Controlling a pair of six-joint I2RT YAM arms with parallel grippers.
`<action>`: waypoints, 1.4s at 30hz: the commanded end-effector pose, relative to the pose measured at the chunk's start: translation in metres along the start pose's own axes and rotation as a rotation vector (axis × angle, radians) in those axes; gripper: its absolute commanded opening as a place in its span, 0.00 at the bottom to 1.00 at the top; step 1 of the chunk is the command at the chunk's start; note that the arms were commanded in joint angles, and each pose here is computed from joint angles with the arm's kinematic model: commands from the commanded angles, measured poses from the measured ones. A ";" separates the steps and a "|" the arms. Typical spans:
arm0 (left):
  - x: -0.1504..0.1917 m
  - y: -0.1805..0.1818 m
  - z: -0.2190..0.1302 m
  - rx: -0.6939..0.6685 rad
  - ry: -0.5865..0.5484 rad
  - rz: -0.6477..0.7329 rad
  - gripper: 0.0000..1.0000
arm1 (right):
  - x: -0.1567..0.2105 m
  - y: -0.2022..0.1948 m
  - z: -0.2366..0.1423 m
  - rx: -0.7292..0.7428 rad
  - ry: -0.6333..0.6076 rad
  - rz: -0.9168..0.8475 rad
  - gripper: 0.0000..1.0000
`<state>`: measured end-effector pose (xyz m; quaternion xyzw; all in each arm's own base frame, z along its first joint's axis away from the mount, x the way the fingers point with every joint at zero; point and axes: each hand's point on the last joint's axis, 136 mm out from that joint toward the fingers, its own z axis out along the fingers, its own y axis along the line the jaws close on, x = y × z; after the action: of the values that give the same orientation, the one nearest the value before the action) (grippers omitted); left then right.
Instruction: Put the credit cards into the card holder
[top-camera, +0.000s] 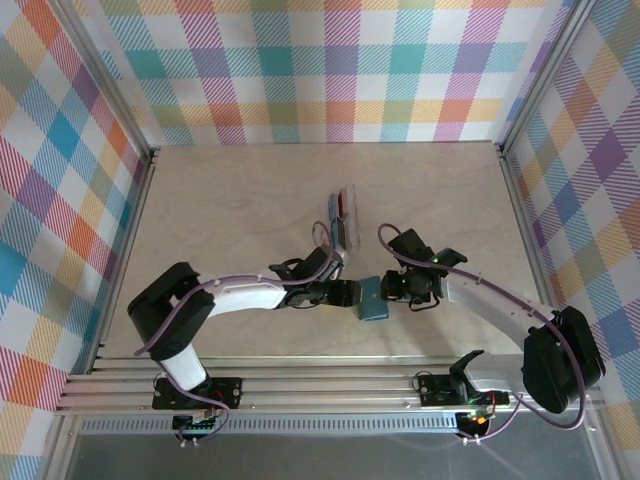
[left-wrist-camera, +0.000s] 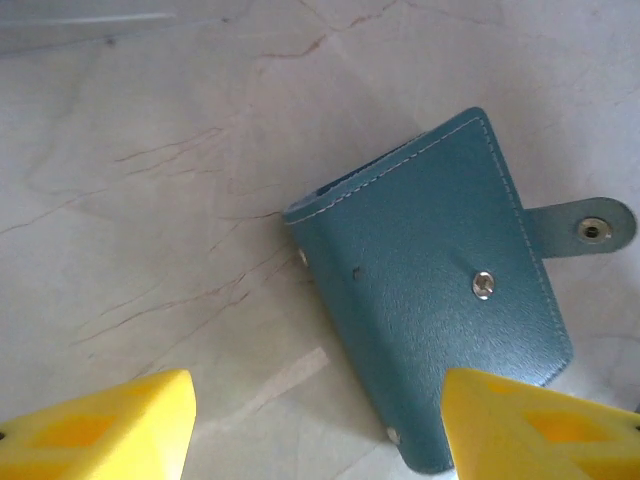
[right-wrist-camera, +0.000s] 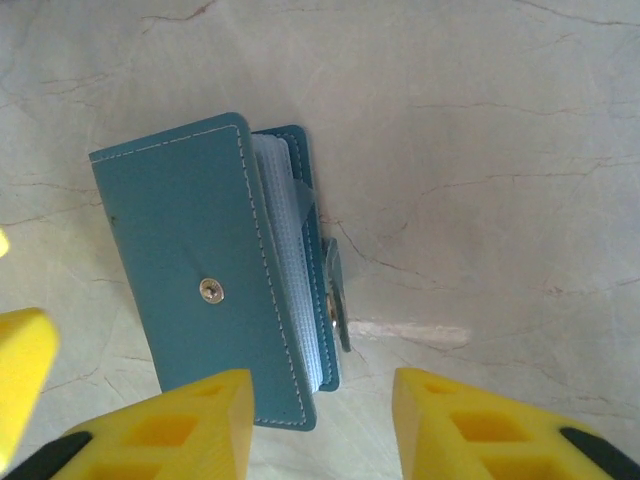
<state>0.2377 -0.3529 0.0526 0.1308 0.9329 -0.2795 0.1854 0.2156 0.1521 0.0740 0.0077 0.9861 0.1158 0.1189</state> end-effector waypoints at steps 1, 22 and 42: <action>0.005 -0.009 0.011 0.003 0.038 0.054 0.66 | -0.003 0.003 0.005 -0.044 0.002 0.005 0.37; 0.027 0.027 0.045 -0.170 0.112 0.076 0.61 | -0.008 0.000 0.017 -0.066 0.021 0.021 0.13; 0.030 0.025 0.048 -0.151 0.115 0.066 0.58 | -0.011 0.031 0.023 -0.225 0.074 -0.026 0.00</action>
<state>0.2414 -0.3659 0.0269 0.1564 0.9446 -0.2288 0.1755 0.2275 0.1764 0.0596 -0.0082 0.9764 0.1962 0.0903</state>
